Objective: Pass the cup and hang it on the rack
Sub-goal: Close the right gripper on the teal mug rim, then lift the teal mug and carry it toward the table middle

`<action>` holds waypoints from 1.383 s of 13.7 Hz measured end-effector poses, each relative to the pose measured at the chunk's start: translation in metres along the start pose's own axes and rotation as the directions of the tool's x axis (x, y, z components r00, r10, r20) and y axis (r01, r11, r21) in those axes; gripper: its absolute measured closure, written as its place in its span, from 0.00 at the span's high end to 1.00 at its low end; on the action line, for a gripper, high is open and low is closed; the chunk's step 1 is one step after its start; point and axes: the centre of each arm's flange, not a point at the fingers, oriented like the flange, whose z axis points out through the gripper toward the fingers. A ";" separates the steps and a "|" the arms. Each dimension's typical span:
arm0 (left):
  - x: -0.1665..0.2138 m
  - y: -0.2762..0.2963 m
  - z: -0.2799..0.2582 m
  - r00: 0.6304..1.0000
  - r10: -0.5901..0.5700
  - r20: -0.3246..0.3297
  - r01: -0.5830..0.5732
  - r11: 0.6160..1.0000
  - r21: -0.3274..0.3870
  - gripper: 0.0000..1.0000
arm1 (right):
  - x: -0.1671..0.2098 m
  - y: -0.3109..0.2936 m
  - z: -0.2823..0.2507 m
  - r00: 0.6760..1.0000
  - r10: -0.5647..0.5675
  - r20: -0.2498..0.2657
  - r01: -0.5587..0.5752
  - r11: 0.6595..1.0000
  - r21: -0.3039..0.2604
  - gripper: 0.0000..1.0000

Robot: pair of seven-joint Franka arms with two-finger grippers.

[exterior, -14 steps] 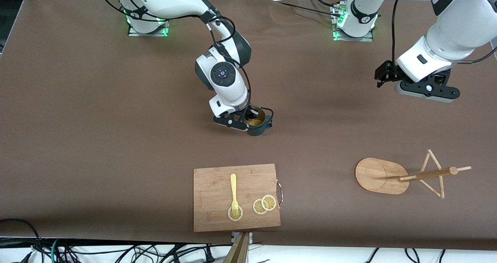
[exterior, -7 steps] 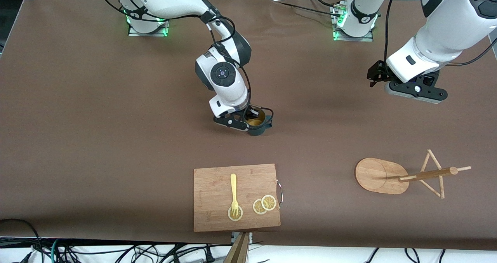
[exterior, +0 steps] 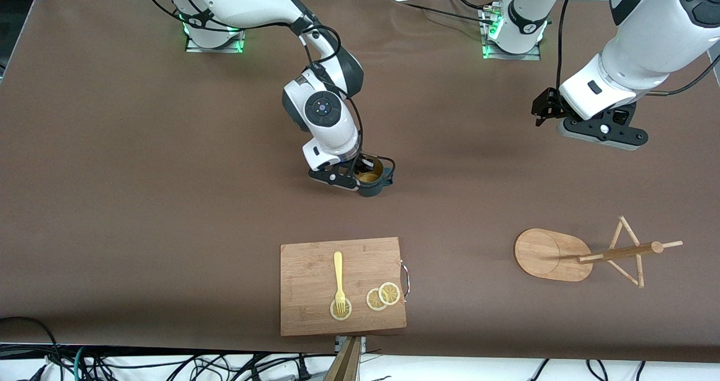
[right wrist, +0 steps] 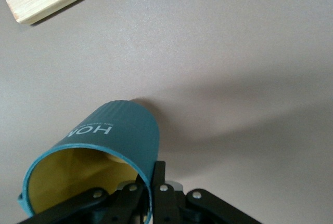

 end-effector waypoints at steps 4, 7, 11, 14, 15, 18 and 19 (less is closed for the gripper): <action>0.000 0.000 0.000 1.000 0.000 0.000 0.000 1.000 0.000 1.00 | 0.000 0.000 0.000 1.000 0.000 0.000 0.000 1.000 0.000 0.04; 0.000 0.000 0.000 1.000 0.000 0.000 0.000 1.000 0.000 1.00 | -0.045 -0.036 0.002 0.992 -0.119 0.040 0.120 0.993 -0.014 0.04; 0.000 0.000 0.001 1.000 0.000 0.001 0.000 1.000 0.000 1.00 | -0.070 -0.053 0.009 0.987 -0.156 0.044 0.157 0.987 -0.014 0.04; 0.000 0.000 0.001 1.000 0.000 0.002 0.000 1.000 -0.001 1.00 | -0.064 -0.050 0.011 0.988 -0.149 0.045 0.150 0.988 -0.022 0.04; 0.001 0.000 0.001 1.000 0.000 0.002 0.000 1.000 -0.001 1.00 | -0.064 -0.049 0.013 0.988 -0.149 0.046 0.150 0.988 -0.024 0.04; 0.001 0.000 0.002 1.000 0.000 0.003 0.000 1.000 -0.001 1.00 | -0.065 -0.048 0.020 0.988 -0.148 0.052 0.150 0.988 -0.032 0.15; 0.001 0.000 0.002 1.000 0.000 0.004 0.000 1.000 -0.001 1.00 | -0.065 -0.048 0.021 0.987 -0.149 0.053 0.151 0.988 -0.033 0.22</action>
